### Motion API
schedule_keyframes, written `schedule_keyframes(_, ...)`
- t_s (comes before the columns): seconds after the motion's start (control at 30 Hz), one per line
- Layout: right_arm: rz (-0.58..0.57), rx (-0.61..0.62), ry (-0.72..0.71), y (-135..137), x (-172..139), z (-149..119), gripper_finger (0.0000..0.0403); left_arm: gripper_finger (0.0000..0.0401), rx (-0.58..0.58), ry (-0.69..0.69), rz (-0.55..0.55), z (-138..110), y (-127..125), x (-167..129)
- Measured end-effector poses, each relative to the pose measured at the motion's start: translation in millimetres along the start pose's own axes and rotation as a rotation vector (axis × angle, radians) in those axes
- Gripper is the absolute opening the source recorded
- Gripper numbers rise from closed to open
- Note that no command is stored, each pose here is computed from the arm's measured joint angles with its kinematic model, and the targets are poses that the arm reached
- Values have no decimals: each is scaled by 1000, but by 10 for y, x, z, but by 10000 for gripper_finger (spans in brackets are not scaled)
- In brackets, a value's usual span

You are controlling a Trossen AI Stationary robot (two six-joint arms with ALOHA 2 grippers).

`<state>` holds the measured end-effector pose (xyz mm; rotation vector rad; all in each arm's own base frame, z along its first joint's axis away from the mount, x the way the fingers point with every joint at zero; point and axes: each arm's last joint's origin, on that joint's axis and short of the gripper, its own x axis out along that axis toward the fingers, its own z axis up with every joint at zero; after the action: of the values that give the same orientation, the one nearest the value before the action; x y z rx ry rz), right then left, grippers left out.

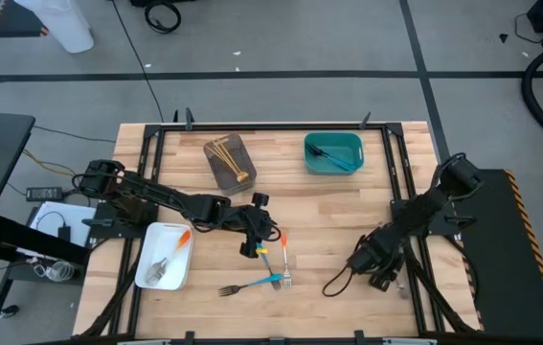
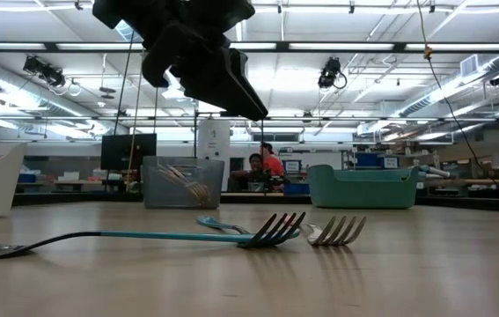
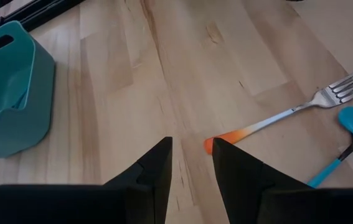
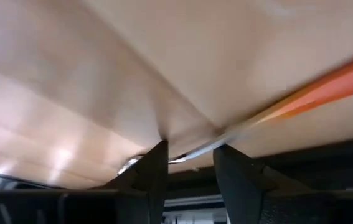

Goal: Sort silverware by color (type)
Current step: Put the orange fork into the white bin

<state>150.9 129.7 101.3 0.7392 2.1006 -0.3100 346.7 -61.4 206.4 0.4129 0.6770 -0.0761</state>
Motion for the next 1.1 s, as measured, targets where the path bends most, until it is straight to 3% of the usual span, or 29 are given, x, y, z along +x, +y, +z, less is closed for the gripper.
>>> schedule_keyframes(0.2, 21, -15, -78, 111, -87, 13, 129, 123, 21, 1, 2, -1, 1, 0)
schedule_keyframes(0.57, 44, 236, -85, 126, -89, 19, 110, 123, 32, 27, -5, -26, -7, 0)
schedule_keyframes(0.97, 71, 224, -115, 157, -98, 33, 20, 123, 47, 61, 29, -20, -51, -61)
schedule_keyframes(1.1, 70, 204, -116, 157, -98, 33, 11, 123, 42, 64, 27, -20, -49, -77)
